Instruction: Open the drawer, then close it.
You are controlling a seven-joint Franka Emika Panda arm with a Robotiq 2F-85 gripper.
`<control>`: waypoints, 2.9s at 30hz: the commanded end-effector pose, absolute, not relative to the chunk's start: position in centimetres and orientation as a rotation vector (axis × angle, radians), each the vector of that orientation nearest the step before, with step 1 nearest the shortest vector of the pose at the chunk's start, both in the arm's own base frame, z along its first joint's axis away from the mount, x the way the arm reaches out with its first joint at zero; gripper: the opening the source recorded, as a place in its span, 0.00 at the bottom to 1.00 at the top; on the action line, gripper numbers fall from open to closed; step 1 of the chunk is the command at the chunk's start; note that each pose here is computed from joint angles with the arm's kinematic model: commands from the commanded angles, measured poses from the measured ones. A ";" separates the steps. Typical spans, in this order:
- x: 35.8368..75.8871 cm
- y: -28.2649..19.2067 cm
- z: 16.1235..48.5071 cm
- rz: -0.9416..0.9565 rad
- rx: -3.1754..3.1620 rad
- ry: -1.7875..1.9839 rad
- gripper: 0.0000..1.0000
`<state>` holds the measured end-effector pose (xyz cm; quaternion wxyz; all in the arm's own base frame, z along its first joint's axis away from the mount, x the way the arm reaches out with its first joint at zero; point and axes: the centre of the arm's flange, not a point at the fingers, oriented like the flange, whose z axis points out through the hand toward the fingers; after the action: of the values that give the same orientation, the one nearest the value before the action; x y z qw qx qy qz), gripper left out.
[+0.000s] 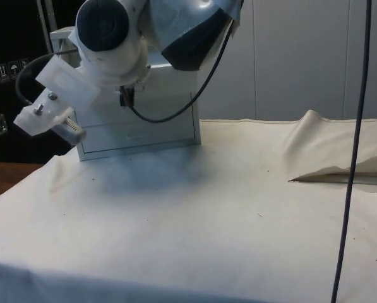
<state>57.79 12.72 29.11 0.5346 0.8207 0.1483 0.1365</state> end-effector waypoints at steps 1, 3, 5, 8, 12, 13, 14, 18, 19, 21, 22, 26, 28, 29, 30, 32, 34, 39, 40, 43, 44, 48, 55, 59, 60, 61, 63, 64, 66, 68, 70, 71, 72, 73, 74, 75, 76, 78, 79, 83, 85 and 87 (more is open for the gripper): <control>58.0 11.9 29.5 0.329 1.940 0.358 0.00; 58.0 11.7 29.6 0.328 1.932 0.355 0.00; 58.1 11.5 29.7 0.326 1.921 0.354 0.00; 58.2 11.1 29.8 0.326 1.907 0.351 0.00; 58.3 10.7 30.2 0.325 1.888 0.344 0.00; 58.3 10.6 30.2 0.324 1.884 0.344 0.00; 58.4 10.4 30.3 0.325 1.878 0.343 0.00; 58.6 10.0 30.6 0.325 1.857 0.339 0.00; 58.6 9.8 30.7 0.325 1.852 0.334 0.00; 58.7 9.6 30.8 0.327 1.843 0.334 0.00; 58.8 9.5 30.8 0.327 1.838 0.332 0.00; 59.1 8.9 31.1 0.330 1.820 0.327 0.00; 59.4 8.5 31.3 0.333 1.808 0.325 0.00; 59.4 8.5 31.3 0.333 1.808 0.325 0.00; 59.5 8.3 31.3 0.335 1.804 0.323 0.00; 59.9 7.8 31.5 0.338 1.793 0.320 0.00; 60.0 7.5 31.6 0.339 1.789 0.318 0.00; 60.7 6.3 31.9 0.344 1.780 0.303 0.00; 60.9 6.1 32.0 0.344 1.779 0.300 0.00; 60.8 6.2 32.1 0.336 1.777 0.287 0.00; 61.2 5.4 32.2 0.345 1.779 0.291 0.00; 61.9 4.2 32.5 0.347 1.784 0.276 0.00; 62.8 2.6 33.0 0.353 1.796 0.260 0.00; 63.3 1.8 33.2 0.357 1.802 0.253 0.00; 63.4 1.5 33.2 0.357 1.803 0.251 0.00; 63.1 1.8 33.2 0.360 1.795 0.243 0.00; 63.7 1.1 33.4 0.361 1.805 0.246 0.00; 63.9 0.7 33.4 0.363 1.807 0.243 0.00; 64.1 0.3 33.5 0.366 1.808 0.240 0.00; 64.3 -0.1 33.5 0.368 1.810 0.235 0.00; 64.6 -0.5 33.7 0.372 1.811 0.231 0.00; 64.4 -0.2 33.6 0.374 1.800 0.225 0.00; 64.7 -0.7 33.7 0.373 1.812 0.230 0.00; 64.7 -0.7 33.8 0.374 1.813 0.228 0.00; 64.7 -0.8 33.8 0.375 1.814 0.227 0.00; 64.7 -0.8 33.9 0.377 1.816 0.224 0.00; 64.7 -0.8 34.0 0.378 1.817 0.223 0.00; 64.7 -0.7 33.9 0.381 1.806 0.217 0.00; 64.7 -0.6 34.0 0.381 1.819 0.219 0.00; 64.4 0.4 34.2 0.386 1.816 0.219 0.00; 64.0 1.1 34.3 0.387 1.813 0.216 0.00; 63.7 1.6 34.4 0.386 1.811 0.214 0.00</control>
<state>64.19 1.11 34.26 0.5986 0.7781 0.0912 0.1670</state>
